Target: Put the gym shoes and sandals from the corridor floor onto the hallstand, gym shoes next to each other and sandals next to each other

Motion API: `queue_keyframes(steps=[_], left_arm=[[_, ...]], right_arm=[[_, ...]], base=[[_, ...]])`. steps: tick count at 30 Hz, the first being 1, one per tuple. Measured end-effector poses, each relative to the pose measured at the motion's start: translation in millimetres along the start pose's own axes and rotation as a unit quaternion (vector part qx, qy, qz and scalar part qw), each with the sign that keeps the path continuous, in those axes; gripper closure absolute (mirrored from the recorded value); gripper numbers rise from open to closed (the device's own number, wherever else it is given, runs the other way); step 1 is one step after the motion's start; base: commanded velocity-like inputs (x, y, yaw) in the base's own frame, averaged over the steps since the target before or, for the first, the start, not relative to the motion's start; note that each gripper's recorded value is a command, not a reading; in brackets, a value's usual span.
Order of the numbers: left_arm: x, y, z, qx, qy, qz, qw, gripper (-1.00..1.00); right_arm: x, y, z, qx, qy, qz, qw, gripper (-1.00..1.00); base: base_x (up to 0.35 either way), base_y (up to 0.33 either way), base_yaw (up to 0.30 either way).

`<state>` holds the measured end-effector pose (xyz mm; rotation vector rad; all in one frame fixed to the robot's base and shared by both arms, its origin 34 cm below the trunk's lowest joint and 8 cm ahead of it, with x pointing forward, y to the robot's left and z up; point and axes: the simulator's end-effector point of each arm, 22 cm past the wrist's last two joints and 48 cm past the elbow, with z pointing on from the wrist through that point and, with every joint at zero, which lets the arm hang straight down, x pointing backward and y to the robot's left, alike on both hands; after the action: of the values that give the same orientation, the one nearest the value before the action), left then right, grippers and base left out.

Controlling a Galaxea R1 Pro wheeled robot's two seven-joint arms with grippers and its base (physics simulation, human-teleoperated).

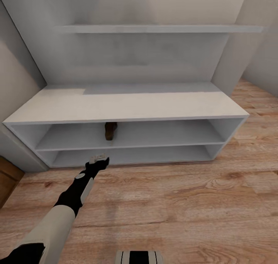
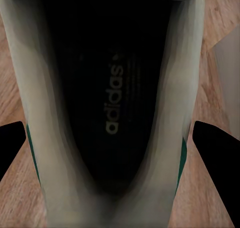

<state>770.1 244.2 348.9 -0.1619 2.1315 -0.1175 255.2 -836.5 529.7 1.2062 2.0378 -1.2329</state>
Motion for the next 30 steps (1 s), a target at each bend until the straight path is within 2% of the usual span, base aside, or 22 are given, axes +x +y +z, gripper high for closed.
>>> queue_keyframes(steps=[8,16,30], left_arm=[[18,9,-2.8,-0.006,0.003,-0.001,1.0000,-1.00],[19,9,-2.8,-0.007,0.004,-0.001,1.0000,-1.00],[20,9,-2.6,-0.007,0.005,-0.002,1.0000,-1.00]], right_arm=[[2,1,-0.3,0.001,0.001,-0.002,1.0000,1.00],[2,1,-0.5,0.001,0.001,-0.002,1.0000,1.00],[2,1,-0.4,0.000,0.001,-0.002,1.0000,1.00]], base=[[-0.002,-0.009,0.000],[-0.028,-0.230,0.000],[-0.222,-0.216,0.000]])
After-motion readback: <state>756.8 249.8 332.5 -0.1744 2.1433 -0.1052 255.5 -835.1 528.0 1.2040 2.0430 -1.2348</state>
